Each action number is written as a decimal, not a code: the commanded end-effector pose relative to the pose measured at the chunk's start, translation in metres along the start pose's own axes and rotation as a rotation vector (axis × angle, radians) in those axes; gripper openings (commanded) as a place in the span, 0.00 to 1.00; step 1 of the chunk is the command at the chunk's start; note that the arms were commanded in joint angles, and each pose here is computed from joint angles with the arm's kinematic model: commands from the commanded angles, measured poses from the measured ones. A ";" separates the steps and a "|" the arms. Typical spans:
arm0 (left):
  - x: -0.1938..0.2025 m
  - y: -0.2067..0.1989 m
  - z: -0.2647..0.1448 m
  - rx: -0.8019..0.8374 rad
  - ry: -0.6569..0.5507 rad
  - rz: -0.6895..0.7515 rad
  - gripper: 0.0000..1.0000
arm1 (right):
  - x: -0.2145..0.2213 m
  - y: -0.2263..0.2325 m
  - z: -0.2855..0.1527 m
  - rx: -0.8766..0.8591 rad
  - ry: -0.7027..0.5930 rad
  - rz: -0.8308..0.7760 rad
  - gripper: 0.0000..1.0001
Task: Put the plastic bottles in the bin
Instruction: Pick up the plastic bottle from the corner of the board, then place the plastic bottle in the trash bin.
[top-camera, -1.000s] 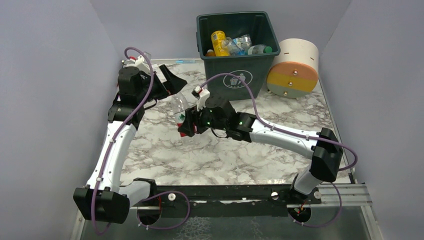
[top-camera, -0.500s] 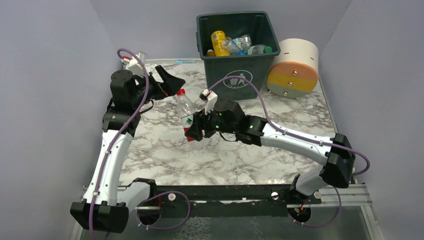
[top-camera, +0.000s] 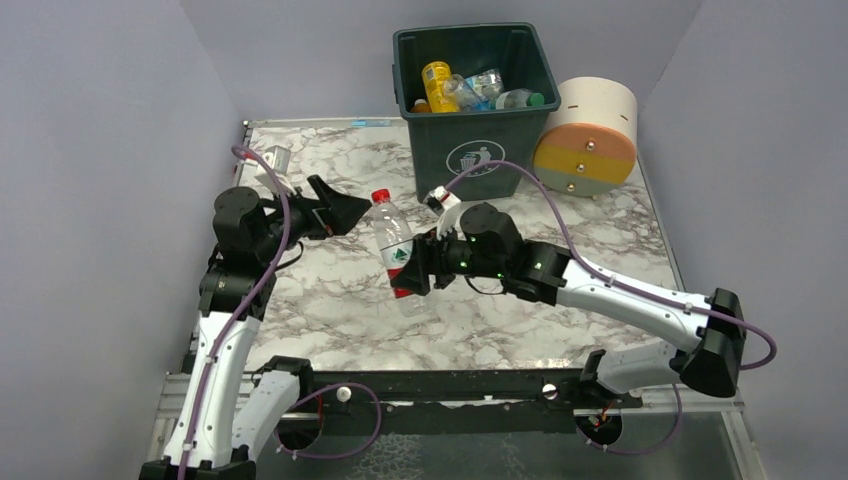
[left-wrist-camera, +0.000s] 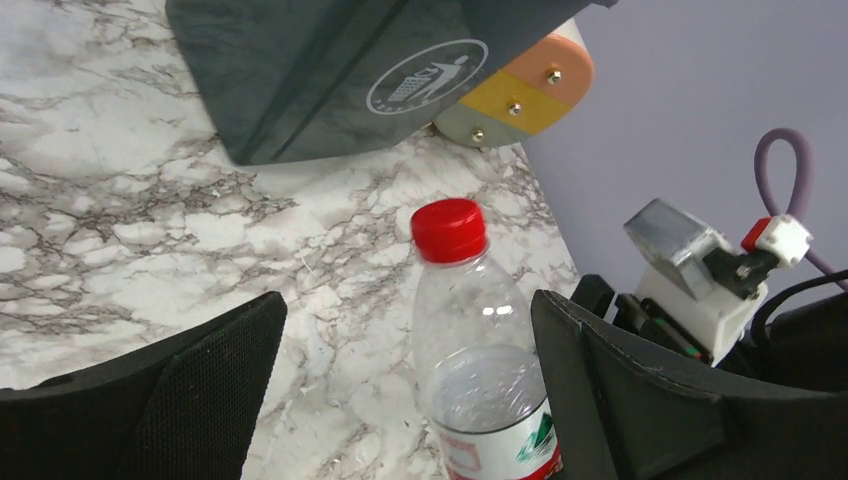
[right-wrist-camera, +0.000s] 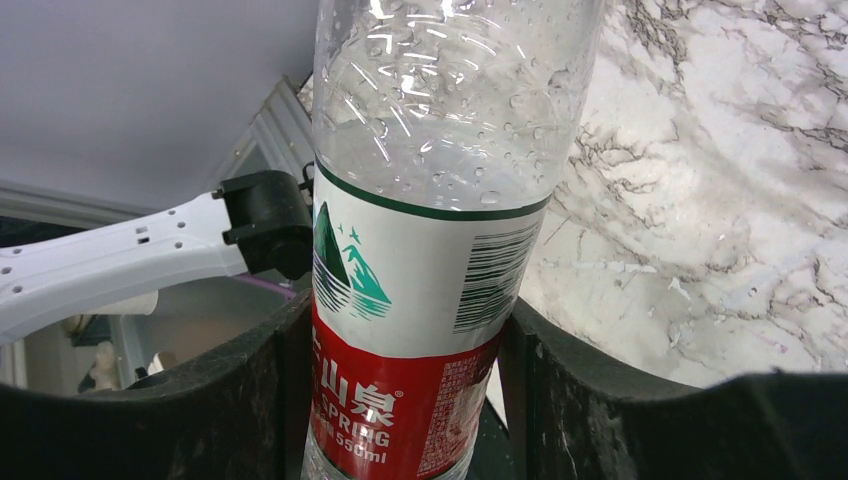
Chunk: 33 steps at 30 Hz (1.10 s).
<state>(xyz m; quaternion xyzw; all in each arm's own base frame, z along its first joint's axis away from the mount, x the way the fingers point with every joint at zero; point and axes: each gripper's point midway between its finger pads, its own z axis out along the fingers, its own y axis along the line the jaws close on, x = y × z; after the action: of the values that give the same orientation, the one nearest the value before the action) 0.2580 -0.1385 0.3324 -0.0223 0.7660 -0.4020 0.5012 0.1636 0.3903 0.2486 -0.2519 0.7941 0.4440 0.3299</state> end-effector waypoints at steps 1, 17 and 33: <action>0.019 -0.006 -0.008 0.058 0.016 -0.032 0.99 | -0.008 0.002 -0.019 0.006 -0.059 0.038 0.57; 0.087 0.013 0.059 0.071 0.126 -0.084 0.99 | -0.118 -0.060 -0.082 0.199 -0.292 0.062 0.53; 0.169 -0.027 0.086 0.126 0.312 0.040 0.99 | -0.266 -0.080 -0.118 0.202 -0.565 -0.035 0.54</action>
<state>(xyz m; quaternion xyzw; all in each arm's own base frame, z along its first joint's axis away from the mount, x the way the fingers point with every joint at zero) 0.2316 -0.2671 0.2021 0.0584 0.8189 -0.4403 0.3633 0.3467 0.2802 0.4172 -0.0808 0.7397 0.3915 0.5414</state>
